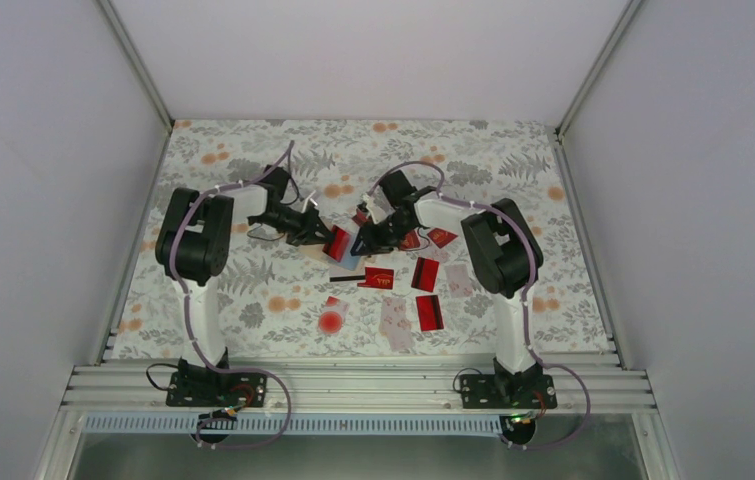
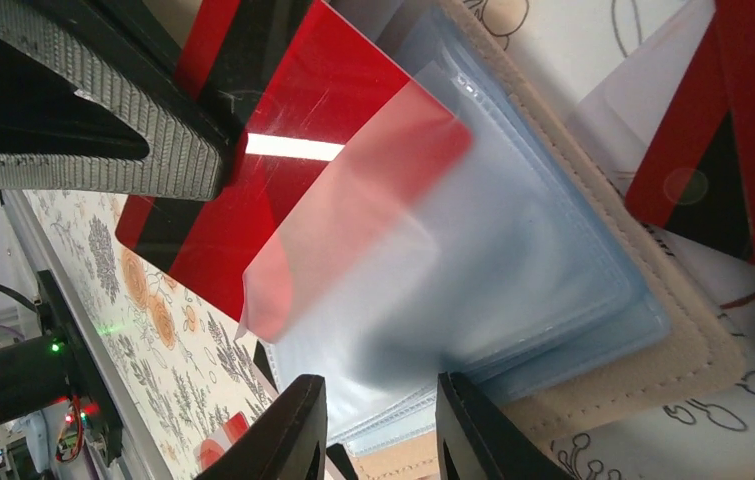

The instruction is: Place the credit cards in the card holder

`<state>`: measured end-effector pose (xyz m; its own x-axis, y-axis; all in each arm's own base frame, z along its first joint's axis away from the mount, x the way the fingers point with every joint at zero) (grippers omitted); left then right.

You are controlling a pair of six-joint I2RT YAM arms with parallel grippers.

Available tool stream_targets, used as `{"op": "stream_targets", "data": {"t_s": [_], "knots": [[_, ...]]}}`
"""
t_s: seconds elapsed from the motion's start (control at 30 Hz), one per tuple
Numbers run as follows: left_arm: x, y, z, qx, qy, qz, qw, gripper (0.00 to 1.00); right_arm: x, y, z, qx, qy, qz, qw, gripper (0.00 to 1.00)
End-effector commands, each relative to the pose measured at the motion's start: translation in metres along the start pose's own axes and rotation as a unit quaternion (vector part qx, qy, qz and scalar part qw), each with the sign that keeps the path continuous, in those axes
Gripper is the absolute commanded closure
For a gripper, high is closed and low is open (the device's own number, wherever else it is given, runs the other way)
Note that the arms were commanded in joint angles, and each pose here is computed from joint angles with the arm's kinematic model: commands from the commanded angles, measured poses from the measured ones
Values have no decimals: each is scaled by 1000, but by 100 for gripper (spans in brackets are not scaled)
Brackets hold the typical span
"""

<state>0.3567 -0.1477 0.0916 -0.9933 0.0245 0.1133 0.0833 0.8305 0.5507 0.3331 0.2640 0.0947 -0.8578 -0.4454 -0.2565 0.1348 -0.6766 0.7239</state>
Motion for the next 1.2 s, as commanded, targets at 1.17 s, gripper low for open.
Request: {"op": "stream_targets", "data": {"t_s": [1.17], "knots": [[-3,-44,4,-56,-49,23,997,89,31,-3,-28,50,-42,28,997,96]]}}
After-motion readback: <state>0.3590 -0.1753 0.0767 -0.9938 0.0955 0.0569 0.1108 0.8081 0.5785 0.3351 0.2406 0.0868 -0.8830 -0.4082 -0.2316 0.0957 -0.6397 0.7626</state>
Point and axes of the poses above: each gripper's point midway between its finger pads, its own y axis back along the fingers, its own z axis along the line the jaws close on, x = y × z, the point moved 9 cm from there along y, back along the fingers, and after that the axes turned 9 degrees about y, right-handed, at the moved point
